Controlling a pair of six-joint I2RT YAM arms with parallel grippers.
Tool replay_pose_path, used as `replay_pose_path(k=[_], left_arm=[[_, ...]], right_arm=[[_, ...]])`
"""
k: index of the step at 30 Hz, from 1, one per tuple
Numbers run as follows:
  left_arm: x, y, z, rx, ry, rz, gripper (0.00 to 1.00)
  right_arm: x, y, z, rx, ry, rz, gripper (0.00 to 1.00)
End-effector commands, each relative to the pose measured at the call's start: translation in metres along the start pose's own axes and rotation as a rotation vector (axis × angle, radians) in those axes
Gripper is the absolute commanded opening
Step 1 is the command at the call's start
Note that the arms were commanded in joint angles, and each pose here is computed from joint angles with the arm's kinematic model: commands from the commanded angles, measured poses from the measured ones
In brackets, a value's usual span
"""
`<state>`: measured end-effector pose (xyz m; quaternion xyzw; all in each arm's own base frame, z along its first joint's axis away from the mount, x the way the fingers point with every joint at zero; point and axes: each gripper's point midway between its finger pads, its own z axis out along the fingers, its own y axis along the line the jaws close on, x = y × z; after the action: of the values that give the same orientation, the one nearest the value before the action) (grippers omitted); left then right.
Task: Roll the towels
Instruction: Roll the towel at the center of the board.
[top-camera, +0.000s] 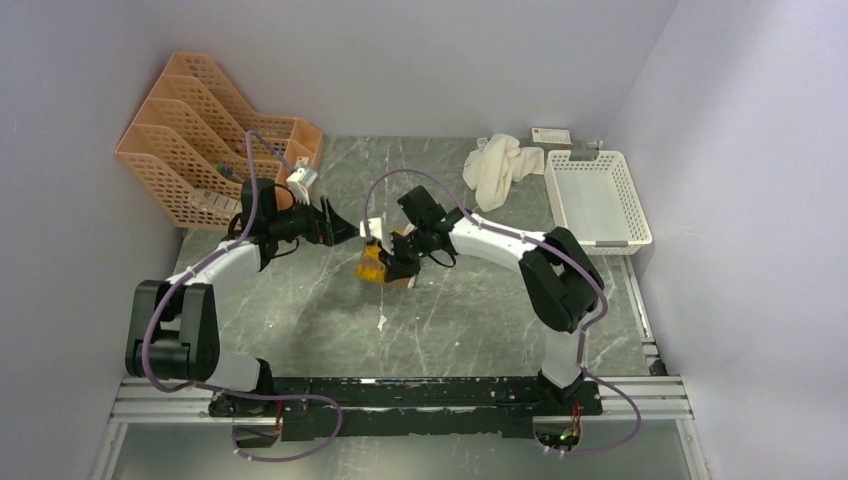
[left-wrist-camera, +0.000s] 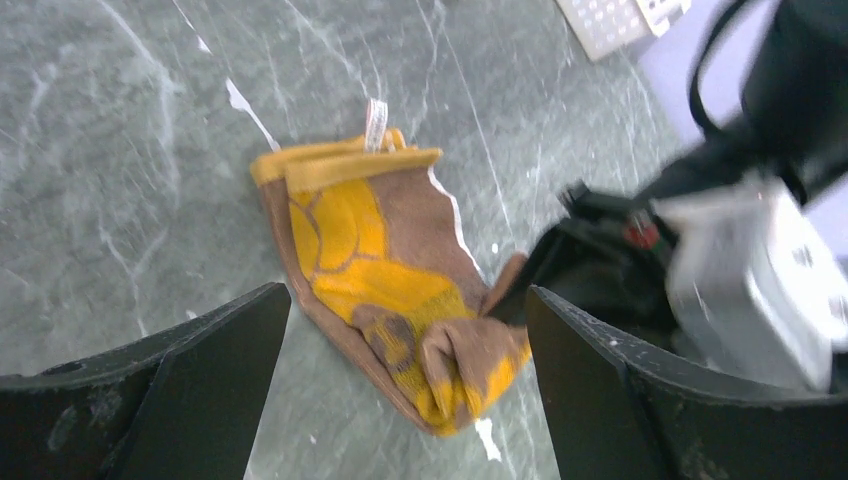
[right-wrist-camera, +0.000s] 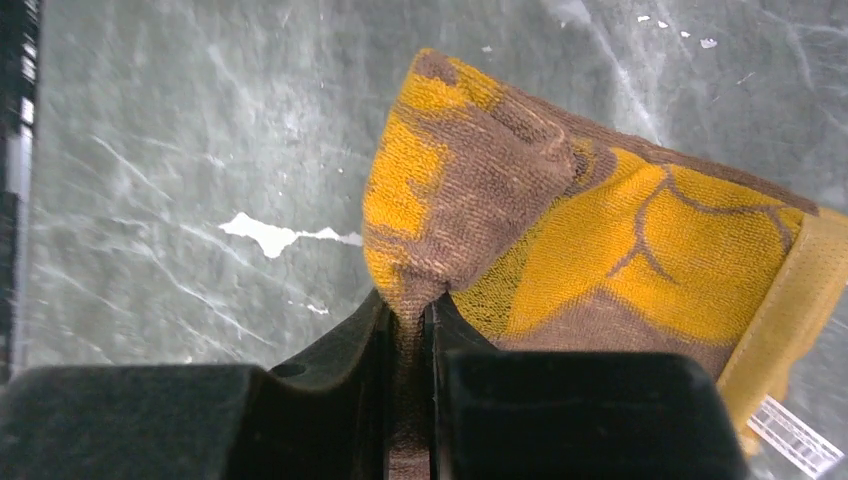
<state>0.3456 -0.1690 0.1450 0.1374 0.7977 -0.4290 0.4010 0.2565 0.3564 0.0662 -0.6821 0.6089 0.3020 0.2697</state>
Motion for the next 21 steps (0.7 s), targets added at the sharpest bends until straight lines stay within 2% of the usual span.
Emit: replay_pose_path(k=[1, 6, 11, 14, 18, 21], left_arm=[[0.028, -0.012, -0.015, 0.050, 0.057, 0.079, 1.00], [0.028, -0.035, -0.028, 0.152, 0.078, 0.258, 1.00], [0.029, -0.055, -0.030, 0.275, 0.069, 0.278, 1.00], [0.033, -0.055, -0.028, 0.280, 0.084, 0.270, 0.99], [0.056, -0.057, -0.016, 0.260, 0.192, 0.306, 0.99], [0.067, -0.058, -0.013, 0.264, 0.215, 0.313, 0.98]], right_arm=[[-0.008, 0.024, -0.003, -0.231, -0.097, 0.355, 0.13], [-0.018, 0.019, -0.011, -0.347, -0.210, 0.542, 0.20], [-0.014, 0.016, -0.004, -0.400, -0.220, 0.641, 0.20], [-0.011, 0.010, 0.004, -0.403, -0.219, 0.724, 0.19], [-0.006, 0.004, 0.012, -0.424, -0.217, 0.790, 0.18], [-0.006, 0.001, 0.016, -0.430, -0.230, 0.804, 0.18]])
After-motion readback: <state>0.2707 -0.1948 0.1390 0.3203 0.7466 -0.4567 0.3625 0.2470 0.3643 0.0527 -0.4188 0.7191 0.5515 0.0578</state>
